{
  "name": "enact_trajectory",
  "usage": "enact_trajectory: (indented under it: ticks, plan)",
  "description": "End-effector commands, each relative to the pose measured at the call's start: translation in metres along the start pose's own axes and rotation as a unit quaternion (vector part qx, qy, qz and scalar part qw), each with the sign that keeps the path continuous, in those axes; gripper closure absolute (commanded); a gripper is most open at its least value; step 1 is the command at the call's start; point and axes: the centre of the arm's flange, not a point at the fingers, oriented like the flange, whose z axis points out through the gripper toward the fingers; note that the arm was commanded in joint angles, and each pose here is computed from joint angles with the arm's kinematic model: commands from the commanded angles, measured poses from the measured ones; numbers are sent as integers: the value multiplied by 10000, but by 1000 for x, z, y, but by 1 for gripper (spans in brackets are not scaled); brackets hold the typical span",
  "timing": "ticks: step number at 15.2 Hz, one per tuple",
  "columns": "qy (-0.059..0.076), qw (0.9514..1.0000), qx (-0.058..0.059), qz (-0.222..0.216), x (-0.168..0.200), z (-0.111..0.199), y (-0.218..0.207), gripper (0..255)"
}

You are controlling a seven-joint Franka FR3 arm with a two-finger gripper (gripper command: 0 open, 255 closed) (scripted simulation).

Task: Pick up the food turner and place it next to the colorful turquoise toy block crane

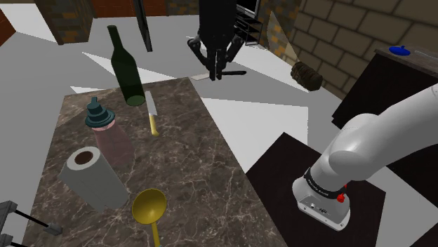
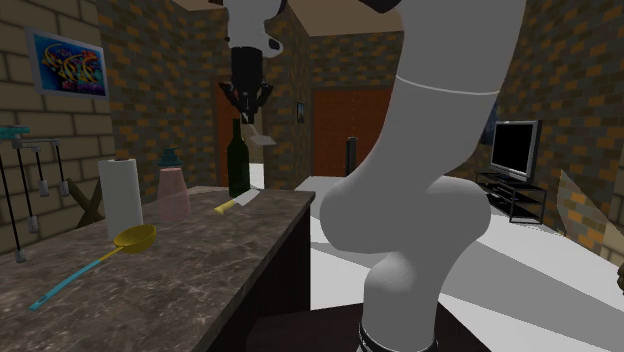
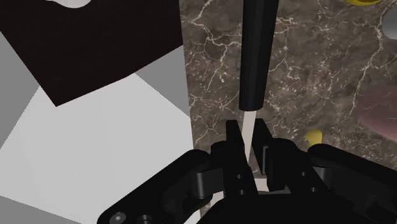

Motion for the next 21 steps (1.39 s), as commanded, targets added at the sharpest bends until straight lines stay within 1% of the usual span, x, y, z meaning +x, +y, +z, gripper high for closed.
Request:
enact_trajectory:
  ticks: [1, 12, 13, 21]
  plan:
    - [-2, 10000, -2, 0, -2, -10, 1, 255]
    - [-2, 10000, -2, 0, -6, -68, 1, 255]
    - [-2, 10000, -2, 0, -6, -69, 1, 255]
    - [-2, 10000, -2, 0, -111, -63, -11, 255]
